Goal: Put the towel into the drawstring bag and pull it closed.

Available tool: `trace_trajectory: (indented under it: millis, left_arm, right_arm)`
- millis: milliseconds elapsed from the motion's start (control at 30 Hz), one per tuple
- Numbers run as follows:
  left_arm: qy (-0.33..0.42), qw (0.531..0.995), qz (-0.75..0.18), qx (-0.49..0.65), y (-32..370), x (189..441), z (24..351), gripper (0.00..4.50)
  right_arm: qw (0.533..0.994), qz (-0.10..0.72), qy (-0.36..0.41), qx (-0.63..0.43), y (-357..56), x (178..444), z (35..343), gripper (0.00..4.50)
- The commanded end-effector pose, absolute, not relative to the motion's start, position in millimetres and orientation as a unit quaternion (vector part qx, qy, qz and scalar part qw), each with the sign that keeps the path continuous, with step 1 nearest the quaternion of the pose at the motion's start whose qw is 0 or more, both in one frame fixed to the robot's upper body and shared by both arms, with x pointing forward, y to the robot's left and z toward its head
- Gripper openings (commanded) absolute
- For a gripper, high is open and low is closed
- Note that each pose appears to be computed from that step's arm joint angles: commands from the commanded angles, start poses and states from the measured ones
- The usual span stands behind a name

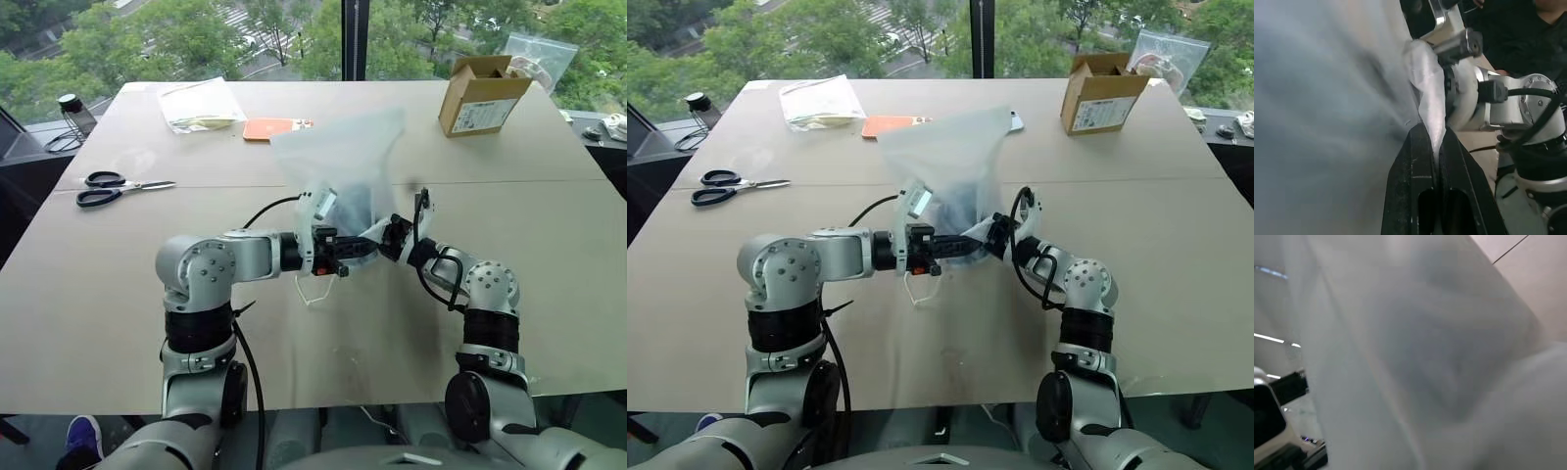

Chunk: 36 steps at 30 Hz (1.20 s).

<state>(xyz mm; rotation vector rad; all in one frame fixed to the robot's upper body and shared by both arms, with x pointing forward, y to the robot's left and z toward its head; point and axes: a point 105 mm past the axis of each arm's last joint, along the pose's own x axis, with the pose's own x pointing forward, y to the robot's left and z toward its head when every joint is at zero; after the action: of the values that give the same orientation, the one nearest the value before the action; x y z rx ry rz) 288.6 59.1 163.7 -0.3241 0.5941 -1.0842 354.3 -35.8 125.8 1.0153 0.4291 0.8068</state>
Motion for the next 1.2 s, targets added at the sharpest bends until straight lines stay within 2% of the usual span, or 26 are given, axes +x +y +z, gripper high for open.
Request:
trace_trajectory:
  millis: [33, 133, 200, 267, 300, 467, 600, 633, 700, 800, 1000, 1067, 1167, 1200]
  left_arm:
    - [0.261, 0.786, -0.537, -0.158, 58, 278, 175, 0.0]
    - [0.262, 0.786, -0.534, -0.167, 50, 281, 175, 0.0]
    - [0.255, 0.794, -0.526, -0.166, 40, 287, 175, 0.0]
    - [0.249, 0.814, -0.499, -0.161, 35, 299, 174, 0.0]
    - [0.247, 0.823, -0.485, -0.163, 36, 306, 174, 0.0]
    - [0.239, 0.858, -0.432, -0.141, 56, 331, 169, 0.0]
    - [0.225, 0.874, -0.414, -0.116, 77, 348, 169, 0.0]
    - [0.222, 0.876, -0.414, -0.112, 80, 350, 169, 0.0]
    - [0.216, 0.876, -0.42, -0.099, 84, 354, 172, 0.0]
    - [0.208, 0.875, -0.429, -0.081, 87, 358, 176, 0.0]
    - [0.177, 0.877, -0.446, -0.032, 85, 359, 185, 0.0]
    - [0.158, 0.874, -0.458, -0.025, 80, 357, 194, 0.0]
    - [0.114, 0.859, -0.497, -0.038, 69, 346, 219, 0.0]
    - [0.104, 0.858, -0.501, -0.04, 67, 345, 225, 0.0]
  right_arm:
    - [0.762, 0.359, 0.167, 0.513, -24, 363, 139, 0.08]
    - [0.78, 0.338, 0.162, 0.501, -16, 371, 138, 0.08]
    - [0.826, 0.332, 0.17, 0.423, -2, 375, 129, 0.08]
    - [0.855, 0.37, 0.155, 0.328, 13, 367, 128, 1.12]
    - [0.864, 0.393, 0.145, 0.279, 17, 362, 129, 1.31]
    - [0.871, 0.429, 0.086, 0.224, 1, 345, 152, 3.47]
    - [0.888, 0.426, 0.055, 0.165, -37, 329, 171, 3.47]
    - [0.891, 0.429, 0.053, 0.138, -42, 323, 172, 3.94]
    - [0.897, 0.427, 0.057, 0.101, -46, 313, 173, 4.44]
    - [0.902, 0.424, 0.063, 0.053, -45, 308, 173, 4.44]
    - [0.915, 0.396, 0.073, -0.021, -46, 315, 162, 4.44]
    - [0.916, 0.392, 0.08, -0.02, -46, 318, 160, 4.44]
    - [0.901, 0.419, 0.085, 0.073, -34, 316, 165, 4.44]
    - [0.897, 0.427, 0.083, 0.074, -31, 316, 166, 4.44]
